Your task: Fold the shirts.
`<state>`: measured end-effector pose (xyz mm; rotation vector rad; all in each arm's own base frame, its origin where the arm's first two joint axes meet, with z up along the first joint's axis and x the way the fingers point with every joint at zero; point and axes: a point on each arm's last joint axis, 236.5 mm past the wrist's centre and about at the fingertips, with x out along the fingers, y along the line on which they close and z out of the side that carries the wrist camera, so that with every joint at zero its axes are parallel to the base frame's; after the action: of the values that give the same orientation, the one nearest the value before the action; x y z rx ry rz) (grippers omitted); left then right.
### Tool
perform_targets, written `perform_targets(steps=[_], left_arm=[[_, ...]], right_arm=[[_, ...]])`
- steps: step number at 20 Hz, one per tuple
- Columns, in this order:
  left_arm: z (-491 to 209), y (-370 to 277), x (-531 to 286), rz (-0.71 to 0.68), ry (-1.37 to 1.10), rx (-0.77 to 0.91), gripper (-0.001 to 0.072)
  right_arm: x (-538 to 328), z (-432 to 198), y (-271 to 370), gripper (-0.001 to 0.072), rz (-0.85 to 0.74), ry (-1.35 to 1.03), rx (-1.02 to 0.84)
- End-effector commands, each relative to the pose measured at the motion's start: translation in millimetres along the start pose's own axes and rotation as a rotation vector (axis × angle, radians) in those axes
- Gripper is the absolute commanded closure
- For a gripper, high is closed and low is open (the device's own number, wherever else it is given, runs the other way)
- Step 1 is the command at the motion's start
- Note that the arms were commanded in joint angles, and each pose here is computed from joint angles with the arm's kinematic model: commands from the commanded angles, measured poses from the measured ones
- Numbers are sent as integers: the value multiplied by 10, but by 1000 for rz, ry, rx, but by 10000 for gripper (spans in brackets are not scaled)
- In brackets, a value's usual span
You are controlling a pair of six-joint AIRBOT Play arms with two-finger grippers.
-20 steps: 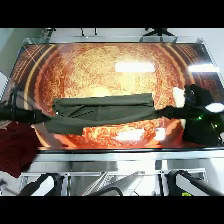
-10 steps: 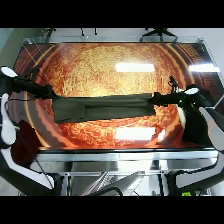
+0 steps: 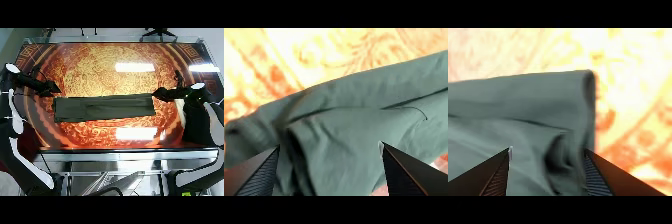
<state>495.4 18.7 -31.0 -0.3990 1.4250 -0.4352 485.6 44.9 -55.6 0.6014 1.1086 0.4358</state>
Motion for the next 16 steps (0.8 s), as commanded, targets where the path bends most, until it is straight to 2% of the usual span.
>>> perform_targets(steps=[1,3,4,5,6,7,9,10,11,12,16], left_arm=[[-99,-10,-181,1,-8,-52,5],[-182,-68,-228,0,-1,-54,7],[-196,-93,-261,2,-6,-53,187],[-204,-118,-296,3,-10,-48,518],[-210,-151,-338,4,-13,-39,690],[-213,-180,-379,5,-18,-33,690],[-224,-276,-439,0,-23,-17,691],[-223,-339,-457,1,-25,-4,691],[-215,-414,-467,3,-29,12,691],[-203,-530,-447,3,-29,38,690],[-153,-1261,-44,-78,4,163,691]], right_arm=[[-4,-115,-171,196,-2,60,61],[161,-279,-188,196,16,123,77],[256,-346,-192,196,20,147,81],[353,-415,-182,196,27,171,86],[441,-481,-166,196,31,193,85],[518,-542,-141,197,34,214,82],[593,-599,-82,280,39,234,70],[604,-602,-52,373,45,235,69],[601,-591,-20,603,56,231,71],[584,-572,13,680,64,225,64],[238,-374,410,696,104,193,-34]])
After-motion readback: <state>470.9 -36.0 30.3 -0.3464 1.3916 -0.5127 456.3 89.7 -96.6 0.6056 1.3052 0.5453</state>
